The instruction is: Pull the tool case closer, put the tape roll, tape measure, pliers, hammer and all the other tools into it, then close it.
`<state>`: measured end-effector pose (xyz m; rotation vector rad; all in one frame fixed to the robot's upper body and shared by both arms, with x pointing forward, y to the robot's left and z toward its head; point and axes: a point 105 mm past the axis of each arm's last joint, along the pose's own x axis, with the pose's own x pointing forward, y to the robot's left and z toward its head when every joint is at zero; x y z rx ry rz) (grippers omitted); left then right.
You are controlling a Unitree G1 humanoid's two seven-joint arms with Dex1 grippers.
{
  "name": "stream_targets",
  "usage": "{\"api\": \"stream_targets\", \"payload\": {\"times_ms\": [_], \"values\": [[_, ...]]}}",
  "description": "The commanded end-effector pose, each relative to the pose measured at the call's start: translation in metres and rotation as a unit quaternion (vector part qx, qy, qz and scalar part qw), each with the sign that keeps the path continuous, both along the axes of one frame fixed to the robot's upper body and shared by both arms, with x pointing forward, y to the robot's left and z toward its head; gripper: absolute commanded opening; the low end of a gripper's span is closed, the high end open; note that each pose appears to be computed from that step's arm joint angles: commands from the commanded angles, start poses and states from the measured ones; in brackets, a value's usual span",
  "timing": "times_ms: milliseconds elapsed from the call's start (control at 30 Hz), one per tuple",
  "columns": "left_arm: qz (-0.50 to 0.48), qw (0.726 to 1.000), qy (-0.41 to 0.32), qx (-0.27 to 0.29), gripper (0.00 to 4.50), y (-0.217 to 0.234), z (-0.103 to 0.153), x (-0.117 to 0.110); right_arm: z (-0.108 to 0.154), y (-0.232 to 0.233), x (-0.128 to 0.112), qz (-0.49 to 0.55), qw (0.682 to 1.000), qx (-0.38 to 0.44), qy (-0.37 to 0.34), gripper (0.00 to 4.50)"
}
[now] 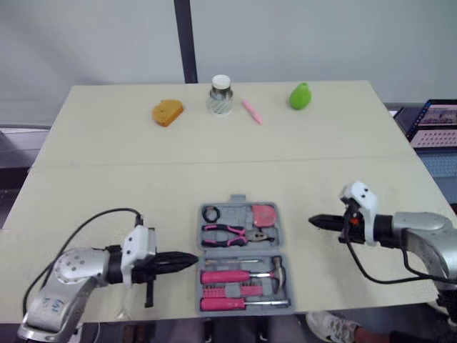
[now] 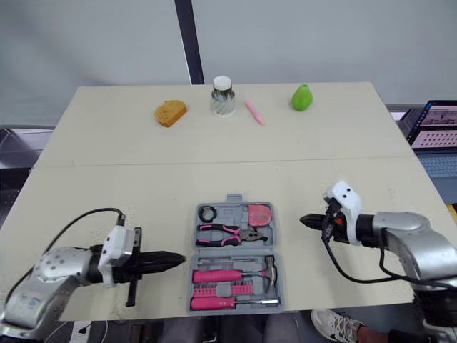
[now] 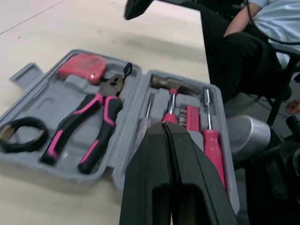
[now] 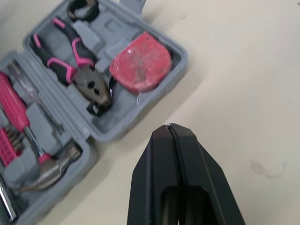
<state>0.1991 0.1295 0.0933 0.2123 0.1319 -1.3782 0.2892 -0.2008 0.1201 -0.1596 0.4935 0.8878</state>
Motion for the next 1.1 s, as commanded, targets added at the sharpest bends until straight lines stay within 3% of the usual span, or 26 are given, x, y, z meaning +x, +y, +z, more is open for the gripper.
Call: {"api": "stream_targets", "payload": {"times_ms": [33, 133, 333, 633, 1100], "values": [[-0.016, 1.000, -0.017, 0.006, 0.00, -0.011, -0.015, -0.004, 0.004, 0.003, 0.009, -0.003, 1.000, 0.020, 0.009, 0.25], [-0.020, 0.999, -0.026, 0.016, 0.00, -0.018, -0.035, -0.007, 0.005, 0.006, 0.016, -0.011, 0.998, 0.048, 0.034, 1.31], [-0.019, 0.999, -0.025, 0.021, 0.00, -0.025, -0.053, -0.012, 0.009, 0.009, 0.028, -0.037, 0.989, 0.114, 0.082, 4.46], [-0.013, 1.000, -0.020, 0.021, 0.00, -0.032, -0.061, -0.013, 0.004, 0.013, 0.046, -0.085, 0.963, 0.212, 0.147, 4.46], [-0.006, 0.999, -0.005, 0.046, 0.00, -0.032, -0.068, -0.013, -0.017, 0.036, 0.056, -0.080, 0.946, 0.239, 0.203, 4.46]]}}
